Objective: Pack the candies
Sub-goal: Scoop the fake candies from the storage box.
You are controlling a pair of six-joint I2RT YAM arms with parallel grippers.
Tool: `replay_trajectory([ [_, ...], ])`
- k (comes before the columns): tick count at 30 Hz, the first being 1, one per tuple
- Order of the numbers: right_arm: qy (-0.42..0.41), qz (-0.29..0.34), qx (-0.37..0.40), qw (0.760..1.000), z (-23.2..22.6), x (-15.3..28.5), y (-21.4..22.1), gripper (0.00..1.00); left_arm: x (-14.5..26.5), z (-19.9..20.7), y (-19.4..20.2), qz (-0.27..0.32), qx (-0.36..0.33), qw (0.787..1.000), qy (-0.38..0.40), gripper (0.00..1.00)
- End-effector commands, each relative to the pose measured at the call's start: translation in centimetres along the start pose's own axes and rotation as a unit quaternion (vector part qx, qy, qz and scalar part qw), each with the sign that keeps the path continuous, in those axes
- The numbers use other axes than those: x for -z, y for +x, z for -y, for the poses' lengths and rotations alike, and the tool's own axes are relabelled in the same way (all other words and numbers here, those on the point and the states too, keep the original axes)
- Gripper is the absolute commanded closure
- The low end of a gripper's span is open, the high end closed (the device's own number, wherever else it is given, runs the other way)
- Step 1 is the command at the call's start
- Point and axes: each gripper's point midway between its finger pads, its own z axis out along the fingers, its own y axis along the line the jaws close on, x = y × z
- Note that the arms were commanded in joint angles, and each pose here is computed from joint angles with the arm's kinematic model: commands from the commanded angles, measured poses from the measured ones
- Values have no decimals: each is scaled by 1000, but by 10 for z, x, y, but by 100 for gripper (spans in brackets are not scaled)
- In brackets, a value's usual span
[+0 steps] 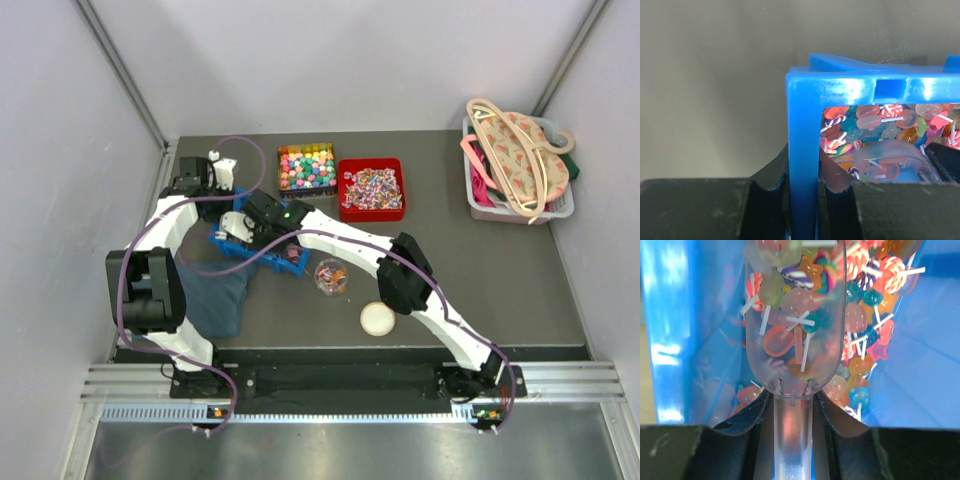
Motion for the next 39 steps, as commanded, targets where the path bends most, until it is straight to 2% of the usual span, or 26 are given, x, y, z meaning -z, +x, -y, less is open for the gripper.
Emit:
replay_trajectory([
  [1,-52,80,-29,995,-26,-9,-38,100,30,20,-66,125,-1,992,35,100],
  [8,-41,97,-88,990,-4,5,-32,100,29,19,-66,125,-2,992,33,100],
  [10,-38,112,-99,988,5,21,-36,100,28,19,-65,123,0,992,33,100],
  [15,-37,106,-124,986,15,39,-13,100,27,17,-64,123,0,992,31,100],
  [28,-30,131,-144,980,31,81,-11,100,27,17,-64,122,0,992,29,100],
  [39,-20,128,-163,978,39,86,-1,100,28,16,-65,124,0,992,28,100],
])
